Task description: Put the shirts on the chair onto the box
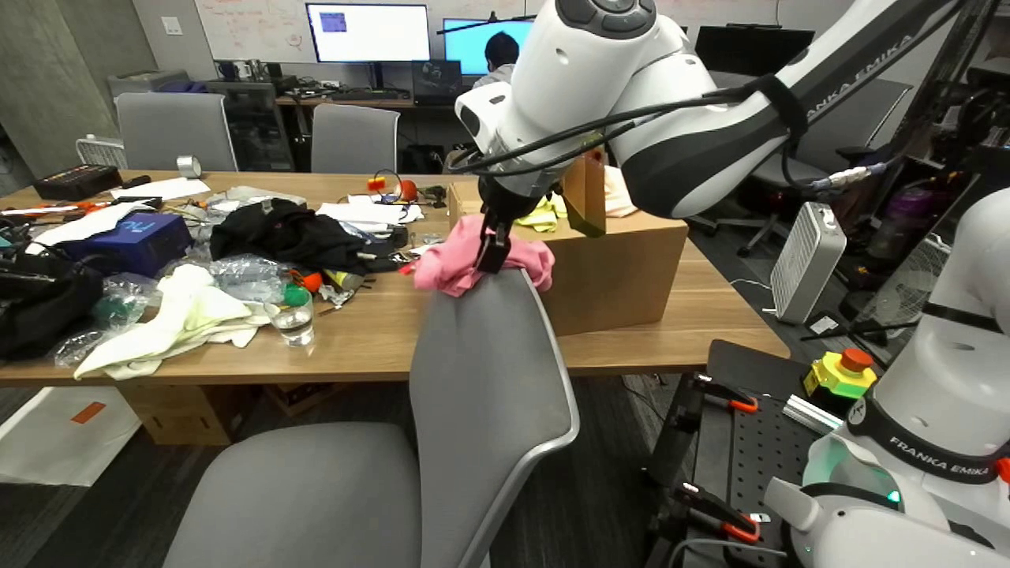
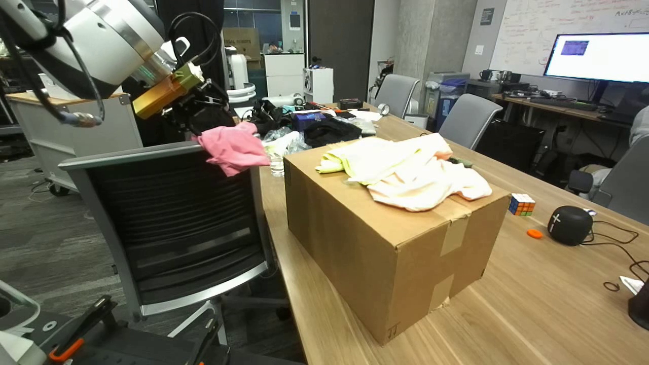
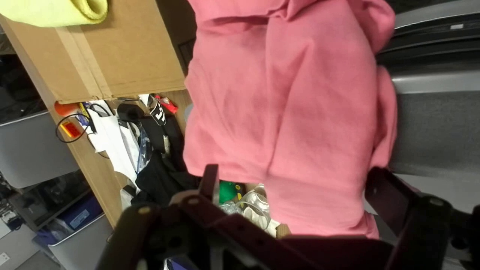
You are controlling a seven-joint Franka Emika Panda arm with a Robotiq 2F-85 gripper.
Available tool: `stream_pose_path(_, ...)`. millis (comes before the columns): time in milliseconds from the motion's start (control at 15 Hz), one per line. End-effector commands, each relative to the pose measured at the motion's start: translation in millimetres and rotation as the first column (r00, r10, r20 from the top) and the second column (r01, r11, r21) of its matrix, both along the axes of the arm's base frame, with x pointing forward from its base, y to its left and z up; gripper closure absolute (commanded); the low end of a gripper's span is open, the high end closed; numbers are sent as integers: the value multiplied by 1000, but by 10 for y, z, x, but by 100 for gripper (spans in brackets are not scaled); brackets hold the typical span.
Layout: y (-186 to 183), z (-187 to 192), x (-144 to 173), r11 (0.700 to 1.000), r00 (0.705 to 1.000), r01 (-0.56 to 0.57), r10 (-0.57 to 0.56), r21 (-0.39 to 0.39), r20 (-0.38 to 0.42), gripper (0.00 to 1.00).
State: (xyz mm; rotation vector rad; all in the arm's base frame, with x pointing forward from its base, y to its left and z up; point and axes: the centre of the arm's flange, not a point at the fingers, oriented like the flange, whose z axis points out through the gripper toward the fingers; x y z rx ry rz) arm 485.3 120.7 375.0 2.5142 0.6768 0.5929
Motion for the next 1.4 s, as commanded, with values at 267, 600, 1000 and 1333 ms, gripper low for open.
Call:
stream_pose_path(267, -95, -66, 119, 1000, 1000, 30, -30, 1, -7, 29)
stream_pose_path(600, -154, -33, 140, 999, 999, 38, -38, 4, 0, 61)
stream_pose_path(1000, -186, 117, 133, 999, 999, 36, -37, 11, 19, 100)
stream_pose_path(1333, -48, 780, 87, 999, 995, 6, -11, 46, 98, 98)
